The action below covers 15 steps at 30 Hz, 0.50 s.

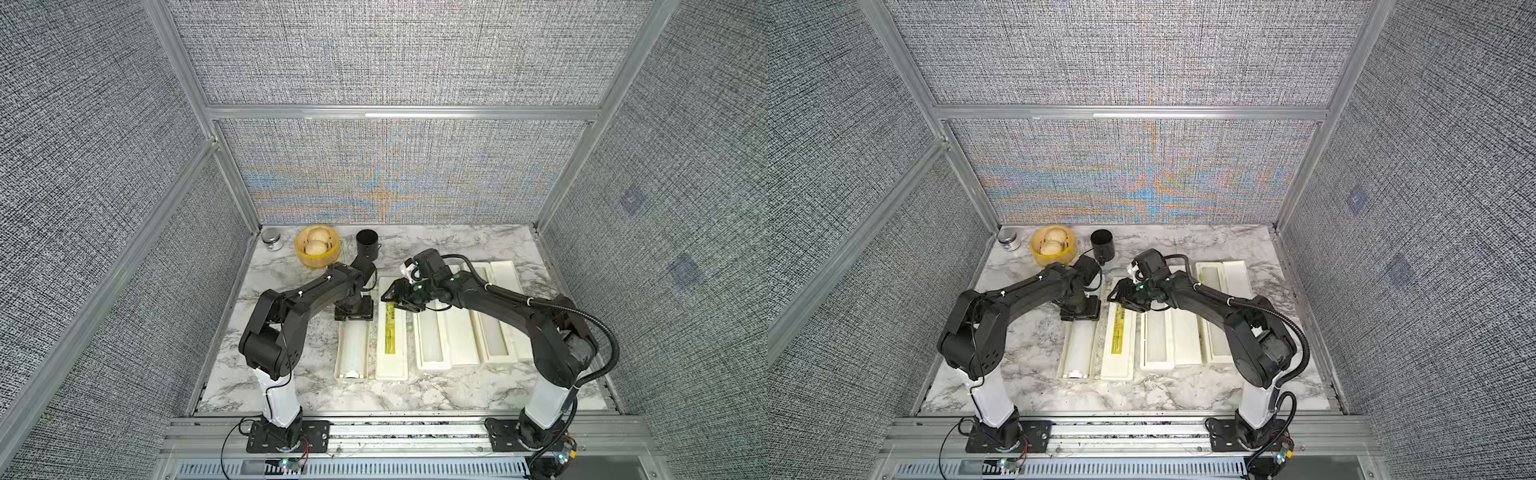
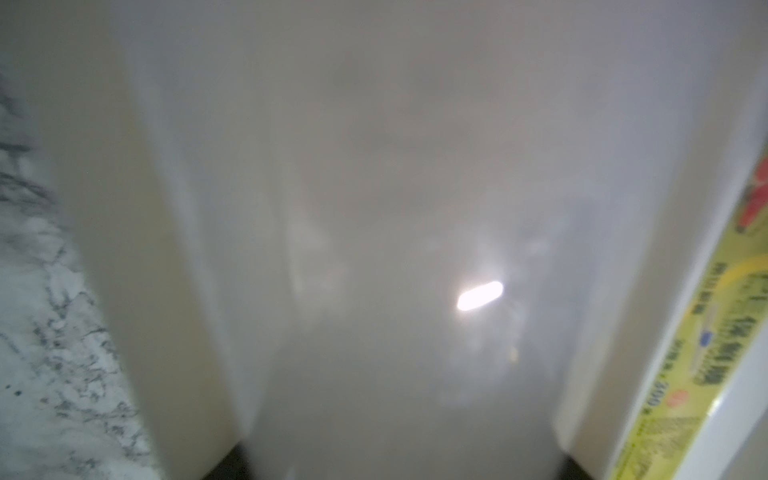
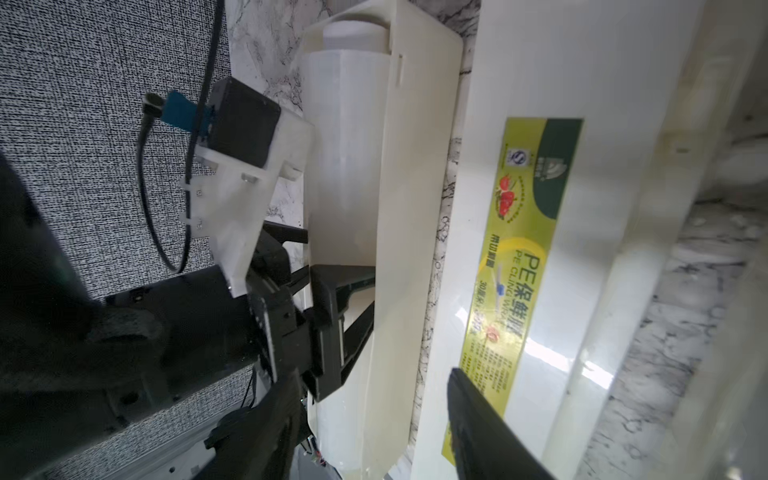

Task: Put plastic wrap rolls into dispensers
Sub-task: Place the plastic wrap into the plastic wrap cutting box.

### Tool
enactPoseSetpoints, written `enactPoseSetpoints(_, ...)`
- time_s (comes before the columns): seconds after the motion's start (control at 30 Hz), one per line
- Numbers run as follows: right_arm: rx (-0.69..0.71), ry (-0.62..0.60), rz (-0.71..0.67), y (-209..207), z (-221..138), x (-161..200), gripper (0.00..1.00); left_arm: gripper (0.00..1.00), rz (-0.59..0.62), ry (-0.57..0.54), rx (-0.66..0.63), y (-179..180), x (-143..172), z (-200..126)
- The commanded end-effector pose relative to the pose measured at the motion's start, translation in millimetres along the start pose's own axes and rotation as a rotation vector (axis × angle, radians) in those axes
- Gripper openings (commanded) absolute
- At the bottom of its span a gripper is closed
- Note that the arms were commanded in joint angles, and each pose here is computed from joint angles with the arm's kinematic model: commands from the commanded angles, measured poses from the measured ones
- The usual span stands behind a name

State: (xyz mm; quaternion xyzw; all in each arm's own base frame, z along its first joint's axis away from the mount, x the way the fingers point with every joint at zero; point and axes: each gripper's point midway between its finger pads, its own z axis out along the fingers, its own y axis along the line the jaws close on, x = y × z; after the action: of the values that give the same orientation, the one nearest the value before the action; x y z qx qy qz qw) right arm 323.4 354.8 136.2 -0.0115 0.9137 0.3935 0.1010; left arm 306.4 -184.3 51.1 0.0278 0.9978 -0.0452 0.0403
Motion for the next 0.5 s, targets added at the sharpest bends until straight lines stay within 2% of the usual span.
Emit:
enactPoseSetpoints(0.0,0.18,-0.013,-0.06,-24,-6,5,0.63,0.76,-0.003,0.017,0.057,-10,1,-14)
enactPoseSetpoints(0.13,0.316,-0.032,-0.101,-35,-10,6,0.67,0.79,-0.01,-0.01,0.066,-5,-4,-31)
enactPoseSetpoints(0.27,0.423,-0.045,-0.129,-42,-9,7,0.69,0.78,-0.017,-0.029,0.018,15,-5,-35)
enactPoseSetpoints(0.47,0.526,-0.02,-0.143,-48,4,14,0.7,0.66,-0.023,-0.035,-0.055,44,-14,-28)
